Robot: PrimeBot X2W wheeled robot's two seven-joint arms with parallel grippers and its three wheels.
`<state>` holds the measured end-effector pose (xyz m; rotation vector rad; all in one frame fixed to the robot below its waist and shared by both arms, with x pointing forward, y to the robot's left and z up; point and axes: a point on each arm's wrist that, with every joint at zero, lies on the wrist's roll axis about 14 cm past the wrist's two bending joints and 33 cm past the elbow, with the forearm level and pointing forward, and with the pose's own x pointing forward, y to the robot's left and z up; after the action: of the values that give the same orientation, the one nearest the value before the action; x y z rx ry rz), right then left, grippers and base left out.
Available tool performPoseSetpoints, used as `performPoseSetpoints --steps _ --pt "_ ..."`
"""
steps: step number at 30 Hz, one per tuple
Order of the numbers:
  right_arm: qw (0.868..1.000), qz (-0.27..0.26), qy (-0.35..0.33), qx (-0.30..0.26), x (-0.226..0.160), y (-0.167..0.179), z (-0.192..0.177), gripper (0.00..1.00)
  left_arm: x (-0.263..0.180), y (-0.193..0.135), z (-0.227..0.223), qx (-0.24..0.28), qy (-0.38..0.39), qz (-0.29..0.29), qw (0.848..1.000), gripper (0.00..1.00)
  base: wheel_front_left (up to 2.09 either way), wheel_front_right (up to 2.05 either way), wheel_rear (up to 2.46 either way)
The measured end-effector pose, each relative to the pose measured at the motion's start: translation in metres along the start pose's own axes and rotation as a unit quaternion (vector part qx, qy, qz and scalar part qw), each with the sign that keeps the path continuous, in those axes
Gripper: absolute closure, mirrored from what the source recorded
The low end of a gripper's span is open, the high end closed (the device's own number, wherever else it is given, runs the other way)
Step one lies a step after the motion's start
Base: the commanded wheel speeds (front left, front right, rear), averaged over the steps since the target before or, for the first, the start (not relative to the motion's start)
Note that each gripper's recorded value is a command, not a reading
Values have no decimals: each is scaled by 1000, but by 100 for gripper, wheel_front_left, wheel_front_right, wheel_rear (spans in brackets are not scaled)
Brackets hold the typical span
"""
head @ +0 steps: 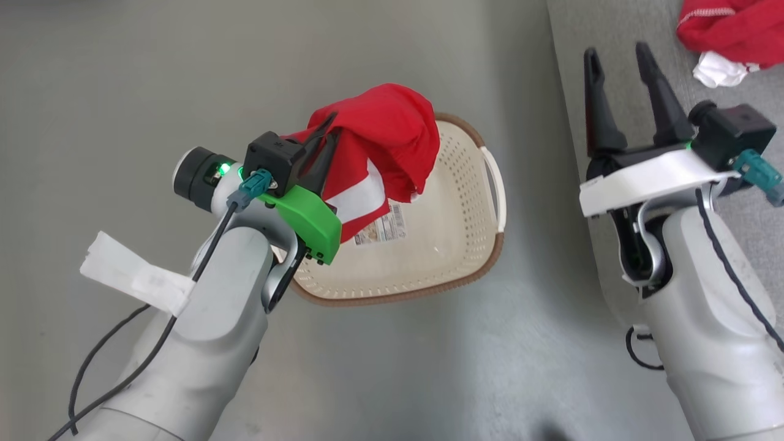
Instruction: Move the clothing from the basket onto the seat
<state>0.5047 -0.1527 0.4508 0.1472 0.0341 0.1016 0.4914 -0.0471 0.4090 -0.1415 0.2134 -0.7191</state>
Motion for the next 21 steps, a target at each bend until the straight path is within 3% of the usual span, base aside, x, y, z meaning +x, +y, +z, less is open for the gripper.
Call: performPoseSetpoints --steps 10,21 --pt "1000 27 6 6 -28 26 9 0 -35 -5 49 -3 -46 28 999 100 0 0 0" --pt "997 80 6 6 -62 66 20 0 -81 -11 93 28 -90 68 993 100 0 0 0"
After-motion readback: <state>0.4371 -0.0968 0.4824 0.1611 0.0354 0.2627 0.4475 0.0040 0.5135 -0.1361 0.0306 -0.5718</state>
